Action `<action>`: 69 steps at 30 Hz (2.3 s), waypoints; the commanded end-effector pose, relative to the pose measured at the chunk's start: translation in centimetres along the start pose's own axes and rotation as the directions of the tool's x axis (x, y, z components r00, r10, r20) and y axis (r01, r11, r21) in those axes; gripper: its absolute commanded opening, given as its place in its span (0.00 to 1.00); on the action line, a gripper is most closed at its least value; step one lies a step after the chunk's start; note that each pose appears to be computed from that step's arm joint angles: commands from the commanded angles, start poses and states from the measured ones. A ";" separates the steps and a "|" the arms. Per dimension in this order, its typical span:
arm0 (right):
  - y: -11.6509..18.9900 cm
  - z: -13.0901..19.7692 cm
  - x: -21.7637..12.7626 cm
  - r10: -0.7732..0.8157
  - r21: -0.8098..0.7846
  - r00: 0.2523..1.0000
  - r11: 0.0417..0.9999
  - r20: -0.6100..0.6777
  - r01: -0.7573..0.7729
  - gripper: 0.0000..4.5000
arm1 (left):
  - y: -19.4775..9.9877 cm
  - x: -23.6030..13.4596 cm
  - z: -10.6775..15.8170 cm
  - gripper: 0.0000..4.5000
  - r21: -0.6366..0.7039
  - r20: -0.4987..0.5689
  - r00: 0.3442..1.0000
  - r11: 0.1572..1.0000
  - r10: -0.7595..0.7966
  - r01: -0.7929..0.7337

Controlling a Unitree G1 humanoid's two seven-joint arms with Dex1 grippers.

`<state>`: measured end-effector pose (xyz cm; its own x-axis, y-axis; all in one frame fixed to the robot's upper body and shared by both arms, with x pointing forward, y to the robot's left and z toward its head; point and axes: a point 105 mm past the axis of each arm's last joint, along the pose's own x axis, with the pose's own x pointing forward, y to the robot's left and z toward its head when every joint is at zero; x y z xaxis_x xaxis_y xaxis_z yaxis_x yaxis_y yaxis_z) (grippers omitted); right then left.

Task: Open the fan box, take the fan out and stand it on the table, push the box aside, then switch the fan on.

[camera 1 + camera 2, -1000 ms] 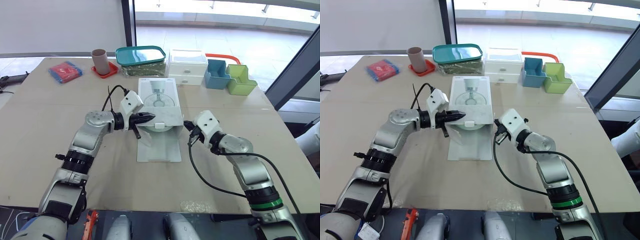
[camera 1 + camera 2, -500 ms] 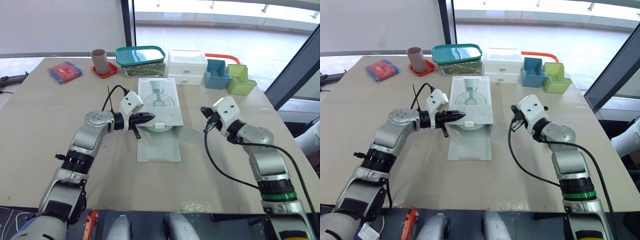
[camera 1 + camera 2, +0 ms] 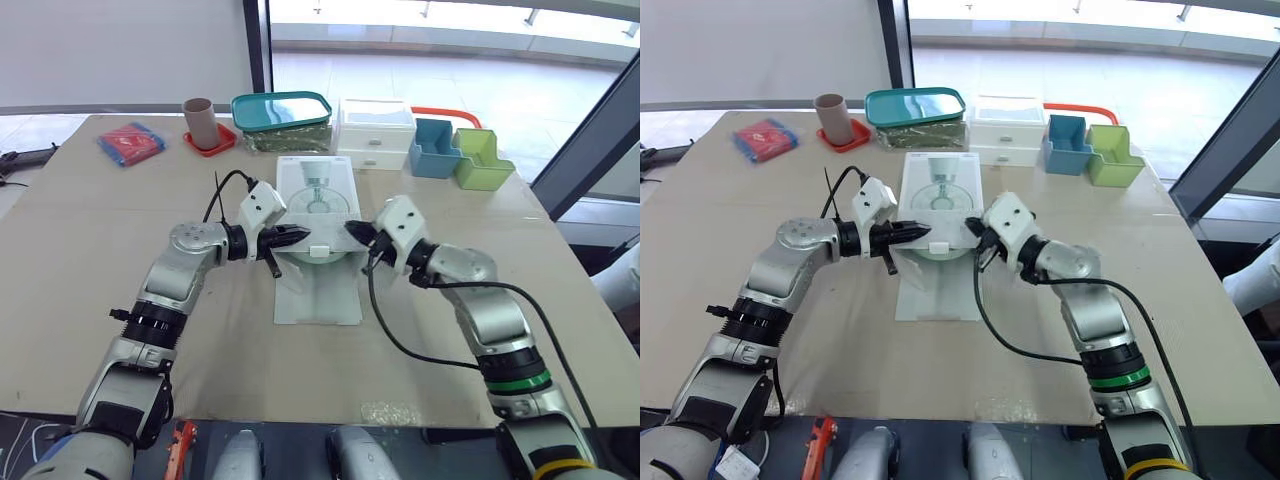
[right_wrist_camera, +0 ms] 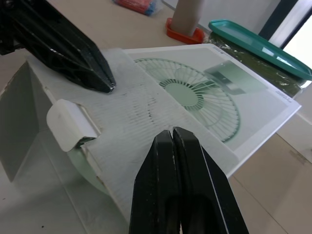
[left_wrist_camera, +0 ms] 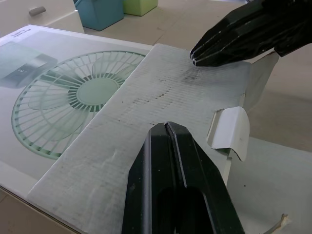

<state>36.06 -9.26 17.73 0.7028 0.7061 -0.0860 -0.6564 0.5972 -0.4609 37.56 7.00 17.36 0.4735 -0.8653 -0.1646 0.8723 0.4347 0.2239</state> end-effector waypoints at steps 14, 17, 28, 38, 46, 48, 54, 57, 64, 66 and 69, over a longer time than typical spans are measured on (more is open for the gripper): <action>0.1 -0.3 -0.1 0.016 0.034 0.999 0.999 -0.040 -0.015 0.01 | 0.7 -2.6 3.3 0.00 -0.036 0.182 0.983 0.999 0.018 -0.011; 0.0 -0.1 -0.1 0.013 0.032 0.999 0.999 -0.034 -0.012 0.01 | 0.7 -3.9 4.2 0.00 -0.046 0.232 0.973 0.999 0.002 0.009; 0.0 -0.2 -0.1 0.011 0.023 0.999 1.000 -0.036 -0.010 0.01 | -1.9 -4.2 1.5 0.00 0.075 0.030 0.992 0.990 -0.125 0.122; 0.4 -0.6 -0.5 0.035 -0.005 0.998 0.999 -0.061 -0.035 0.01 | -2.0 -2.8 1.3 0.00 0.125 -0.037 0.991 0.983 -0.131 0.135; 0.5 -0.6 -0.4 0.027 0.009 0.998 1.000 -0.053 -0.027 0.01 | -2.9 -2.9 0.3 0.00 0.097 -0.132 0.968 0.969 -0.215 0.228; 0.4 -0.6 -0.4 0.026 0.008 0.998 1.000 -0.053 -0.025 0.01 | -2.9 -2.7 0.4 0.00 0.102 -0.127 0.969 0.969 -0.212 0.226; 0.5 -0.6 -0.3 0.025 0.008 0.998 1.000 -0.053 -0.025 0.01 | -3.0 -2.5 1.1 0.00 0.114 -0.107 0.970 0.967 -0.217 0.228; 0.5 -0.6 -0.3 0.026 0.008 0.998 1.000 -0.055 -0.025 0.01 | -3.0 -2.6 1.1 0.00 0.120 -0.111 0.969 0.965 -0.220 0.232; 0.6 -0.6 -0.3 0.027 0.004 0.998 1.000 -0.053 -0.027 0.01 | -3.3 -1.9 3.1 0.00 0.119 -0.030 0.975 0.967 -0.222 0.224; 0.6 -0.6 -0.3 0.027 0.003 0.998 1.000 -0.053 -0.027 0.01 | -3.5 -1.5 2.8 0.00 0.136 -0.048 0.975 0.966 -0.217 0.222; 0.6 -0.6 -0.3 0.027 0.001 0.998 1.000 -0.052 -0.027 0.01 | -3.6 -1.2 2.3 0.00 0.160 -0.083 0.975 0.963 -0.204 0.215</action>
<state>35.93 -9.53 17.11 0.7048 0.6954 -0.1404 -0.6714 0.5899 -0.4486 33.66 6.25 17.84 0.2811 -0.9139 -0.2929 0.9424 0.2052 0.2642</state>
